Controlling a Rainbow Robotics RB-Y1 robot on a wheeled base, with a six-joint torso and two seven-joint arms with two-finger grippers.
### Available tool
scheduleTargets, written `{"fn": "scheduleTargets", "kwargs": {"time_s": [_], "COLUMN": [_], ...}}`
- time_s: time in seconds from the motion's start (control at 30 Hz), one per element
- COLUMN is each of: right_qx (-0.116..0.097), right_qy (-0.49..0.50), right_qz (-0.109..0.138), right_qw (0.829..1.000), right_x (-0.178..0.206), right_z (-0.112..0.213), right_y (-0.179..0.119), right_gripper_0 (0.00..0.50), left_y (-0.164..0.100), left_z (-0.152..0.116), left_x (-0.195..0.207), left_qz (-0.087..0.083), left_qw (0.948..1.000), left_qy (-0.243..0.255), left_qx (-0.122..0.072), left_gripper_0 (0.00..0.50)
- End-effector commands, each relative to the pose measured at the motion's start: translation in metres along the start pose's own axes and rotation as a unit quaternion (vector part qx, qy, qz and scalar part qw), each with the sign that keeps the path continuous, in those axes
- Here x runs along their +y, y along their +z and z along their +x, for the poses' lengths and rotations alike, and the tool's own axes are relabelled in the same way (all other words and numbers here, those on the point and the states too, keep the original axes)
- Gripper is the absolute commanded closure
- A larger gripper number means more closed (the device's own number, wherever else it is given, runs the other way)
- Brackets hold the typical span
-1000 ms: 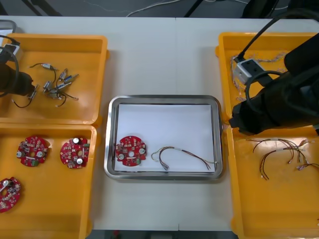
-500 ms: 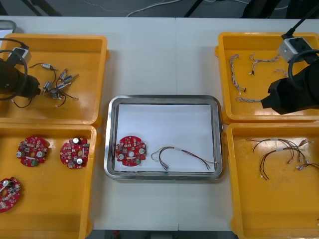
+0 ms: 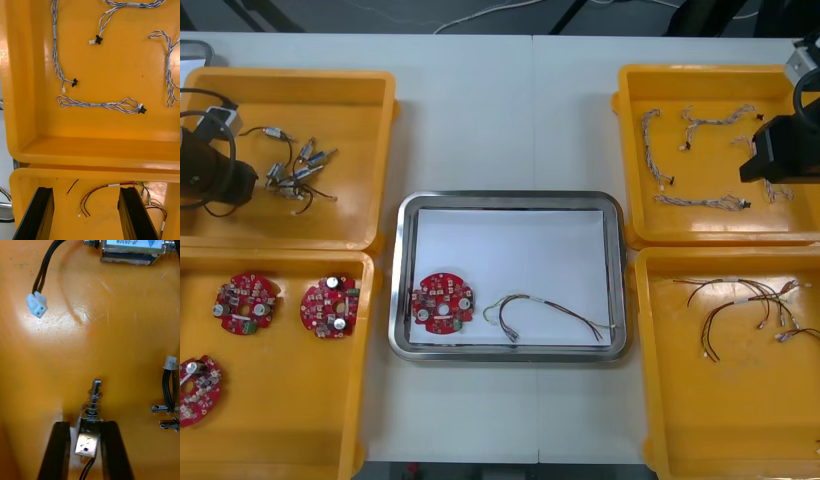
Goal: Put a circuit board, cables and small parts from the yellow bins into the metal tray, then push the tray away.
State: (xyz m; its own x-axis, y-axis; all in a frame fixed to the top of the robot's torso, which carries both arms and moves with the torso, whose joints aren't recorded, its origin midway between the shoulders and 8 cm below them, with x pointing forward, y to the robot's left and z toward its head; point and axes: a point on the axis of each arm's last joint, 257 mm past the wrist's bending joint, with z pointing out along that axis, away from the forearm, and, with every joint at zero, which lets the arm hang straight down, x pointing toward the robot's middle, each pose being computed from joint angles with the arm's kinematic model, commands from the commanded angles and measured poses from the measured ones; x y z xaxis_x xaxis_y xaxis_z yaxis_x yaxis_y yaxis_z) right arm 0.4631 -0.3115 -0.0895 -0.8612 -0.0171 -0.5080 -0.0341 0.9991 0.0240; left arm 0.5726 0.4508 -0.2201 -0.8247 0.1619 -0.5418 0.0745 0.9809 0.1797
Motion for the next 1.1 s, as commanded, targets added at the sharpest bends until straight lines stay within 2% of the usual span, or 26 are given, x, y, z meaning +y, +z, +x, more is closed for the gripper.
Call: {"fn": "scheduleTargets", "kwargs": {"time_s": [0.03, 0.17, 0.27, 0.47, 0.5, 0.6, 0.83, 0.97, 1.1], "right_qx": [-0.026, -0.01, -0.002, 0.013, 0.017, 0.019, 0.023, 0.02, 0.01], "right_qy": [-0.003, 0.005, 0.015, 0.05, 0.063, 0.084, 0.159, 0.214, 0.284], "right_qz": [0.033, 0.06, 0.071, 0.075, 0.078, 0.088, 0.109, 0.115, 0.12], "right_qw": [0.999, 0.998, 0.997, 0.996, 0.995, 0.992, 0.981, 0.97, 0.951], "right_x": [-0.02, -0.028, -0.033, -0.039, -0.042, -0.045, -0.042, -0.035, -0.026], "right_z": [-0.034, -0.04, -0.043, -0.052, -0.055, -0.06, -0.06, -0.059, -0.058], "right_y": [-0.021, -0.01, -0.006, 0.004, 0.007, 0.012, 0.03, 0.039, 0.047], "right_gripper_0": [0.0, 0.0, 0.0, 0.0, 0.0, 0.0, 0.0, 0.0, 0.0], "left_y": [-0.008, -0.008, -0.012, -0.043, -0.055, -0.07, -0.104, -0.117, -0.13], "left_z": [-0.027, -0.028, -0.031, -0.033, -0.033, -0.03, -0.031, -0.027, -0.019], "left_x": [-0.009, -0.012, -0.014, -0.015, -0.015, -0.014, -0.017, -0.02, -0.027], "left_qz": [-0.002, 0.003, 0.004, 0.01, 0.012, 0.015, 0.018, 0.01, 0.008], "left_qw": [0.9983, 0.9983, 0.9981, 0.9981, 0.9981, 0.9982, 0.999, 0.9995, 0.9992], "left_qy": [0.053, 0.052, 0.055, 0.06, 0.061, 0.057, 0.038, 0.021, 0.011], "left_qx": [-0.023, -0.023, -0.027, -0.011, -0.005, 0.004, 0.011, 0.023, 0.039], "left_gripper_0": [0.5, 0.5, 0.5, 0.5, 0.5, 0.5, 0.5, 0.5, 0.5]}}
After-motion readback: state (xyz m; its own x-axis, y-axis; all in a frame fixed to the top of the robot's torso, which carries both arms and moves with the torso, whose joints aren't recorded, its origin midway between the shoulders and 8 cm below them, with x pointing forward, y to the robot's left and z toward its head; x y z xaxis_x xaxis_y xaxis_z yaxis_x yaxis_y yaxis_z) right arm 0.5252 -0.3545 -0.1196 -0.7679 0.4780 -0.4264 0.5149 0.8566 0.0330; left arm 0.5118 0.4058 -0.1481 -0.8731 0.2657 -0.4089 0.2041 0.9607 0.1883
